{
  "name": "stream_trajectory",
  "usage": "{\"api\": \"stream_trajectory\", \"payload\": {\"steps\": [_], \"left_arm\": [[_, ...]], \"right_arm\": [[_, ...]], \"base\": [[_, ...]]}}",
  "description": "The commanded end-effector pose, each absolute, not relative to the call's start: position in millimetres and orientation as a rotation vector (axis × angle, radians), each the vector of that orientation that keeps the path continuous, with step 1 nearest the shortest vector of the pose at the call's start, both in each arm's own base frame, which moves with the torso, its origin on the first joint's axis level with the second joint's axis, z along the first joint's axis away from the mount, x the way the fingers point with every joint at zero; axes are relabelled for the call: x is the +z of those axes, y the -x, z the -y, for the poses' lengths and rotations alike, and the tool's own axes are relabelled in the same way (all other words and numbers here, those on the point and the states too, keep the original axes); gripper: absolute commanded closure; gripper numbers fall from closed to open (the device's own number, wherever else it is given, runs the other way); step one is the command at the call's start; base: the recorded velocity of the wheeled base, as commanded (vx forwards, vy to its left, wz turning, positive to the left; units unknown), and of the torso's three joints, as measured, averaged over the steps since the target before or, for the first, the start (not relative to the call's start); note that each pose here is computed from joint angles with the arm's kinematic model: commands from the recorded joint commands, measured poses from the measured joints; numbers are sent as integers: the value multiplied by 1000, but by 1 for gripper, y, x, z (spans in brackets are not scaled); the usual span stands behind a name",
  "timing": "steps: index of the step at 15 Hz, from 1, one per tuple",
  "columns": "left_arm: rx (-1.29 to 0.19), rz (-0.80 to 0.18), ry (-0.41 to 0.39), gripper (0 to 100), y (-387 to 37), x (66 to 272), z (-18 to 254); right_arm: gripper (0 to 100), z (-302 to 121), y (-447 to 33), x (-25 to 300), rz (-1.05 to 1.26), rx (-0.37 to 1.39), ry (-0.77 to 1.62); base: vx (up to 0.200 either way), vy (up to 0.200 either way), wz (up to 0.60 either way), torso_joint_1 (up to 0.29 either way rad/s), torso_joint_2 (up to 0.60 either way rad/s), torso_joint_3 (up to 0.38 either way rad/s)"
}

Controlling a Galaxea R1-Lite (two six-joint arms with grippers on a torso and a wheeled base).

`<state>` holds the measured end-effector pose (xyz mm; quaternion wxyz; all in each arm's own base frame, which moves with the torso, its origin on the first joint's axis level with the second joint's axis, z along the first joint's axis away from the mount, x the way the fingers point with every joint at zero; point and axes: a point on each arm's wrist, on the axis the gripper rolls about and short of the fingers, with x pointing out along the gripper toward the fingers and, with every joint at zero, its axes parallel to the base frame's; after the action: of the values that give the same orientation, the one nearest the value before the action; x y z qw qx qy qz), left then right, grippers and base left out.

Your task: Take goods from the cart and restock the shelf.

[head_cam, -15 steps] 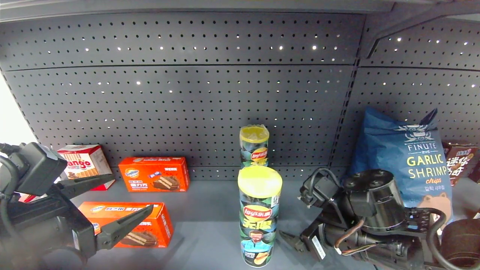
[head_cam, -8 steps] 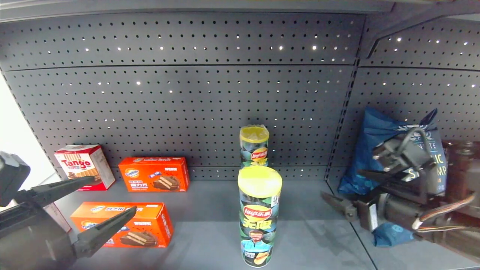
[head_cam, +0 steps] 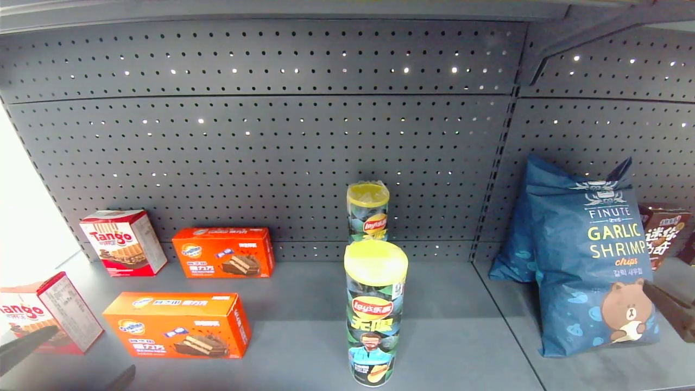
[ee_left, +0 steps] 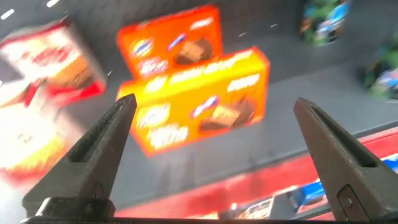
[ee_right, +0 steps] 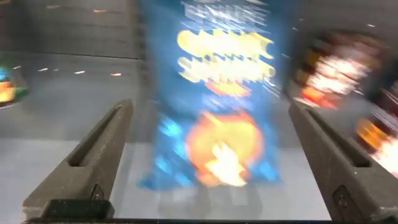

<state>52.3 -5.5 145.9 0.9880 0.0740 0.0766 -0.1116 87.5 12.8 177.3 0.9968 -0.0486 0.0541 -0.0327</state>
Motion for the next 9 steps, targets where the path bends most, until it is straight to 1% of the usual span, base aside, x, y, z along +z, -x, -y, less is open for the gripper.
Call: {"api": "stream_trajectory", "payload": {"steps": [1, 2, 3, 5, 6, 9], "left_arm": [[-144, -115, -146, 0, -25, 126, 3], [-102, -125, -130, 0, -13, 115, 2], [-73, -134, -120, 0, -3, 108, 1], [-55, -131, -109, 0, 13, 93, 1], [-48, -97, -99, 0, 26, 86, 0], [-41, -67, -80, 0, 30, 86, 1]], "right_arm": [[0, 0, -48, 143, -79, -174, 87], [0, 5, -36, 126, -84, -253, 84], [0, 7, -29, 120, -85, -312, 63], [0, 7, -18, 114, -86, -328, 26], [0, 7, -5, 105, -72, -334, 23], [0, 7, 20, 84, -20, -319, 15]], "base": [[0, 0, 0, 0, 0, 0], [0, 0, 0, 0, 0, 0], [0, 0, 0, 0, 0, 0], [0, 0, 0, 0, 0, 0], [0, 0, 0, 0, 0, 0], [0, 0, 0, 0, 0, 0]]}}
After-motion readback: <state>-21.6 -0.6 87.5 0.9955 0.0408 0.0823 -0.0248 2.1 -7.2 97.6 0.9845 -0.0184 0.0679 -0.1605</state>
